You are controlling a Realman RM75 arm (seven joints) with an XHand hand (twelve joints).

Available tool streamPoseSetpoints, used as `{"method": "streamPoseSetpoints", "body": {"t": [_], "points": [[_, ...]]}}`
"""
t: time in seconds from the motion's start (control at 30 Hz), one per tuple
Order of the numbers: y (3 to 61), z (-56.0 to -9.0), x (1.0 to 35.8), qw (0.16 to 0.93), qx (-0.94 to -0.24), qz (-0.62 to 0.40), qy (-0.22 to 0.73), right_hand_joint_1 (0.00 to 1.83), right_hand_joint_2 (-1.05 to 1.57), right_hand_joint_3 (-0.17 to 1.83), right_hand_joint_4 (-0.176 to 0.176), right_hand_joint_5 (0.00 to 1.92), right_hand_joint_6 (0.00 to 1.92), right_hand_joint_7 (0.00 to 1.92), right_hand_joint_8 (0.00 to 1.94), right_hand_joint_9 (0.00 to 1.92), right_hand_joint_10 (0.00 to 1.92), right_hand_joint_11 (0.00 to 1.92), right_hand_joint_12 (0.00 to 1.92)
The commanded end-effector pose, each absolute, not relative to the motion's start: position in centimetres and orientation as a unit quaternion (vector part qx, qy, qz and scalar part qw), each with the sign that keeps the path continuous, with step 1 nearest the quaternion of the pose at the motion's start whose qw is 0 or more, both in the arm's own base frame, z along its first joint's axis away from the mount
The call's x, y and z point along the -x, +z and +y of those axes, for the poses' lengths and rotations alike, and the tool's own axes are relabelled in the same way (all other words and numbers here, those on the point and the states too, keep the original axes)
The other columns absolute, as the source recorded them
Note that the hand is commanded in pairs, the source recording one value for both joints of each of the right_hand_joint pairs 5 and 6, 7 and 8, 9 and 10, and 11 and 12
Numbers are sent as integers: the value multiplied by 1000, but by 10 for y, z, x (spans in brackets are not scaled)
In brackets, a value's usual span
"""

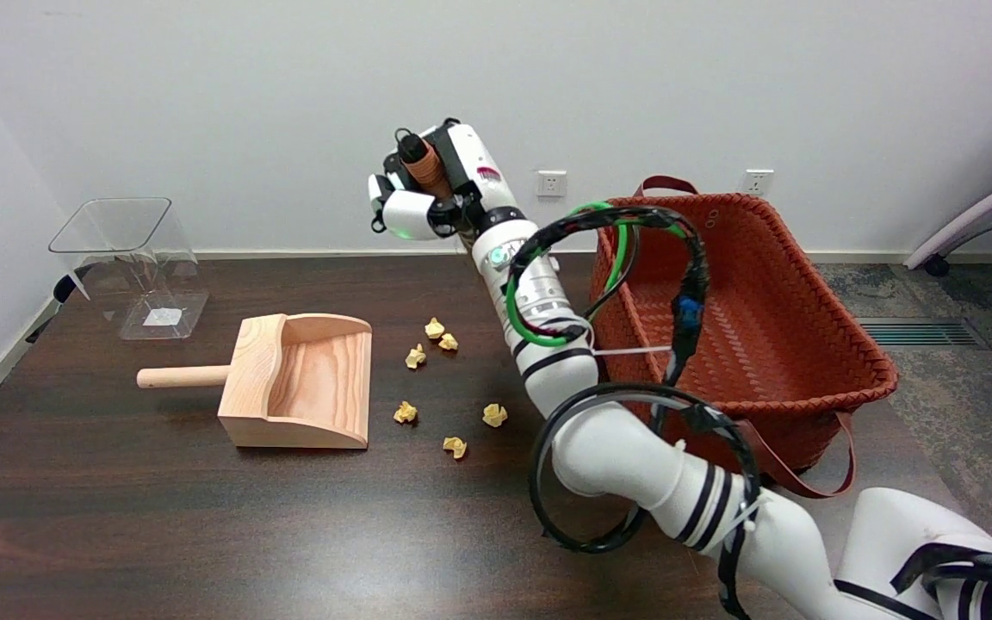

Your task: Sweep the paper balls into the dustpan.

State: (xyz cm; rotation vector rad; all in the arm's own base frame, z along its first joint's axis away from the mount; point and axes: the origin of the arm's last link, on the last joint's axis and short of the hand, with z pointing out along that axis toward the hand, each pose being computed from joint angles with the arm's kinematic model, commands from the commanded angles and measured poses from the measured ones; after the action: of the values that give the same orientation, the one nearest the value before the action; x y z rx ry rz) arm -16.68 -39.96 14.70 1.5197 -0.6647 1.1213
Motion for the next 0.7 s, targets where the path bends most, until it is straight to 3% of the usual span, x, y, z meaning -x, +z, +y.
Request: {"method": "streamPoseSetpoints", "body": {"t": [0.03,0.7], "points": [[144,-397,204,630,-530,-265,503,1389,861,851,0,1920,1920,1920,1920,1920,1920,1920,1920],[131,-364,223,696,-493,-229,469,1401,742,883,0,1920,1920,1920,1920,1920,1920,1920,1920]]}}
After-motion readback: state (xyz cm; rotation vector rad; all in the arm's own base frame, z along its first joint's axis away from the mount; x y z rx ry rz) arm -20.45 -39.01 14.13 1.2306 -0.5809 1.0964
